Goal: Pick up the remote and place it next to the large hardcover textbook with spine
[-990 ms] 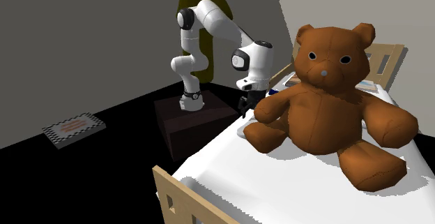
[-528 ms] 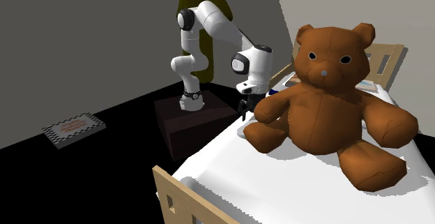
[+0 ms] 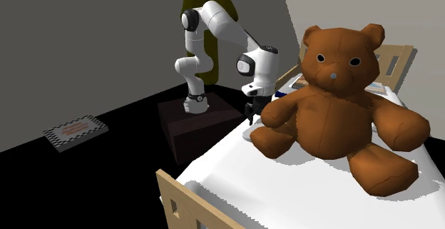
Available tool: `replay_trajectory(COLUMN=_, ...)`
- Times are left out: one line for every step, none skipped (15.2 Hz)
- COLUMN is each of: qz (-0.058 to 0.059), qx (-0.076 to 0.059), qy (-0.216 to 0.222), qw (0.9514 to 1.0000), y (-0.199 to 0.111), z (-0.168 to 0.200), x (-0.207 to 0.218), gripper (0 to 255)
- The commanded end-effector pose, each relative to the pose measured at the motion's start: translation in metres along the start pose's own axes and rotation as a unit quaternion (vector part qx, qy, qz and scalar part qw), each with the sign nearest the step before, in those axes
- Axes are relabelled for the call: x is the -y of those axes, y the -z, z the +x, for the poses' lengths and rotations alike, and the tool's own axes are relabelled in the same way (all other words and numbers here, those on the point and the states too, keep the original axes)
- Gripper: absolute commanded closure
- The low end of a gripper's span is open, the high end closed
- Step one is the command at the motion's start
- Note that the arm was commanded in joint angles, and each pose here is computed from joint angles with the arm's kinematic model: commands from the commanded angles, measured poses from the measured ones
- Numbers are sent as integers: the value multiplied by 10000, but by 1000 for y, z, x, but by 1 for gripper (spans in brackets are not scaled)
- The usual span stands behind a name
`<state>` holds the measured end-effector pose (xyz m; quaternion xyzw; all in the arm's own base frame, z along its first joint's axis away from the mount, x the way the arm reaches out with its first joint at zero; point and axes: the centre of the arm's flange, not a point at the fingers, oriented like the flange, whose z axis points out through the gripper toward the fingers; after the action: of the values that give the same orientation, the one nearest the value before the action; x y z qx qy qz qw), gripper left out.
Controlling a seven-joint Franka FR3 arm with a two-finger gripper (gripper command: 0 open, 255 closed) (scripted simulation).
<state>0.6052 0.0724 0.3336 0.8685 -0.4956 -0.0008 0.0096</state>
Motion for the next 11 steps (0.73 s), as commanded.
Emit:
replay_trajectory(qz=0, qx=0, qy=1, qw=10000, y=0, z=0, x=0, gripper=255)
replay_trajectory(qz=0, qx=0, qy=1, qw=10000, y=0, z=0, x=0, gripper=255)
replay_trajectory(qz=0, qx=0, qy=1, qw=10000, y=0, z=0, x=0, gripper=255)
replay_trajectory(qz=0, qx=0, qy=1, qw=10000, y=0, z=0, x=0, gripper=255)
replay_trajectory(qz=0, qx=0, qy=1, qw=10000, y=5, z=0, x=0, gripper=255)
replay_trajectory(qz=0, qx=0, qy=1, qw=10000, y=11, z=0, x=0, gripper=255)
replay_trajectory(qz=0, qx=0, qy=1, qw=10000, y=16, z=0, x=0, gripper=255)
replay_trajectory(qz=0, qx=0, qy=1, qw=10000, y=21, z=0, x=0, gripper=255)
replay_trajectory(qz=0, qx=0, qy=1, qw=10000, y=26, z=0, x=0, gripper=255)
replay_trajectory(qz=0, qx=0, qy=1, qw=10000, y=32, z=0, x=0, gripper=255)
replay_trajectory(qz=0, qx=0, qy=1, qw=10000, y=37, z=0, x=-1, gripper=255)
